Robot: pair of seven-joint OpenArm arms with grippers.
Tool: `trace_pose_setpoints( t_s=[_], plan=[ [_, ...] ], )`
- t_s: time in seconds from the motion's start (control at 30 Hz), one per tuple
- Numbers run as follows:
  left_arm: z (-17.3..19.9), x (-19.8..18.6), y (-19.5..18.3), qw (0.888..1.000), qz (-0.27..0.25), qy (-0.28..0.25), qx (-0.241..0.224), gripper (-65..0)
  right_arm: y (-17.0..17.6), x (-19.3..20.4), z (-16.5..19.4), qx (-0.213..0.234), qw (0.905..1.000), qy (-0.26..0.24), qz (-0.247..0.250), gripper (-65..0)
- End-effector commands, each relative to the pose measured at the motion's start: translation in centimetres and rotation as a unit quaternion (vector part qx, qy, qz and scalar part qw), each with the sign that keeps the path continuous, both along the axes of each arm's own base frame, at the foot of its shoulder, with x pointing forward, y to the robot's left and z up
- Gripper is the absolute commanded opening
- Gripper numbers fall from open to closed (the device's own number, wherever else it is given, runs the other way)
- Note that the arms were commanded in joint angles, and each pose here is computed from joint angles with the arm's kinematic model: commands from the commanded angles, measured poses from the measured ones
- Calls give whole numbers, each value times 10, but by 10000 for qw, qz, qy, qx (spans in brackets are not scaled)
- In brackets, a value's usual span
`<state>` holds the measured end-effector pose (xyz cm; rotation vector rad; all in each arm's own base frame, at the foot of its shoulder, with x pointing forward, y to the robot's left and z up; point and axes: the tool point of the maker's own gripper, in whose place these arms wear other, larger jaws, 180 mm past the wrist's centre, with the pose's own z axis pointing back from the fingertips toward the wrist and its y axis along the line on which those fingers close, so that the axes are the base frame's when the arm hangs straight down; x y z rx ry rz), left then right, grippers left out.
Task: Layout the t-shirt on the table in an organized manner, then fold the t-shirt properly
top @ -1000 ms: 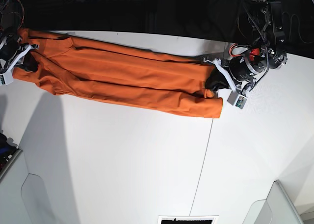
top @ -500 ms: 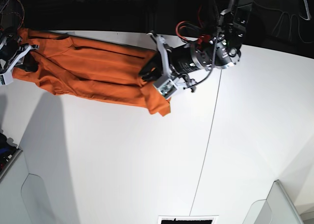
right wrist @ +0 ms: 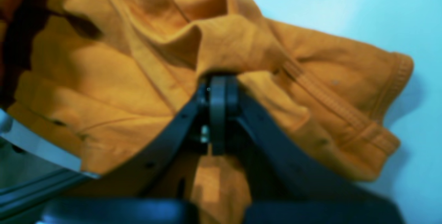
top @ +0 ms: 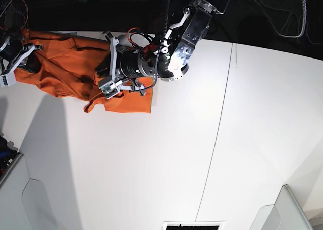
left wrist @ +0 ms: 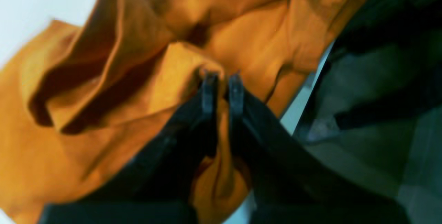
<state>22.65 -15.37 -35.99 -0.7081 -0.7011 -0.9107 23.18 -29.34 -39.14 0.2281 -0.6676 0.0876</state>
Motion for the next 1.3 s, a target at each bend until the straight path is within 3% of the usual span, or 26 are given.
trace_pose_setpoints(
  t_s=[0.0,0.03,0.07,0.13,0.23,0.37,0.47,0.63,0.83,1.07,1.27],
  plan=[
    [14,0,-12,9996,-79,-86,-255,-582,-5,9,14,-12,9997,-233,-9,-650],
    [12,-4,-15,9996,-142,-58,-250,-507,-4,10,14,40,9997,-255,-16,-650],
    [12,-9,-18,9994,-208,-32,-273,-431,-2,11,16,112,9995,-287,-26,-603],
    [16,-17,-25,9987,-331,36,-392,-349,0,12,18,217,9992,-336,-43,-488],
    [25,-29,-38,9963,-507,167,-669,-347,-5,17,29,295,9981,-524,-165,-390],
    [42,-29,-42,9937,-504,171,-986,-347,-33,27,67,306,9919,-1092,-574,-387],
    [62,-22,-39,9922,-446,-78,-1160,-347,-54,26,84,283,9884,-1236,-840,-387],
    [69,-7,-27,9924,-194,-200,-1197,-347,-67,11,77,52,9918,-914,-897,-384],
    [50,14,7,9962,225,-70,-833,-347,-85,-14,52,-34,9932,-412,-1092,-263],
    [16,20,70,9969,645,189,-413,-347,-111,-30,28,66,9885,-81,-1507,-263],
    [8,35,116,9910,1262,273,-353,-347,-94,-31,16,317,9910,51,-1299,-263]
  ],
)
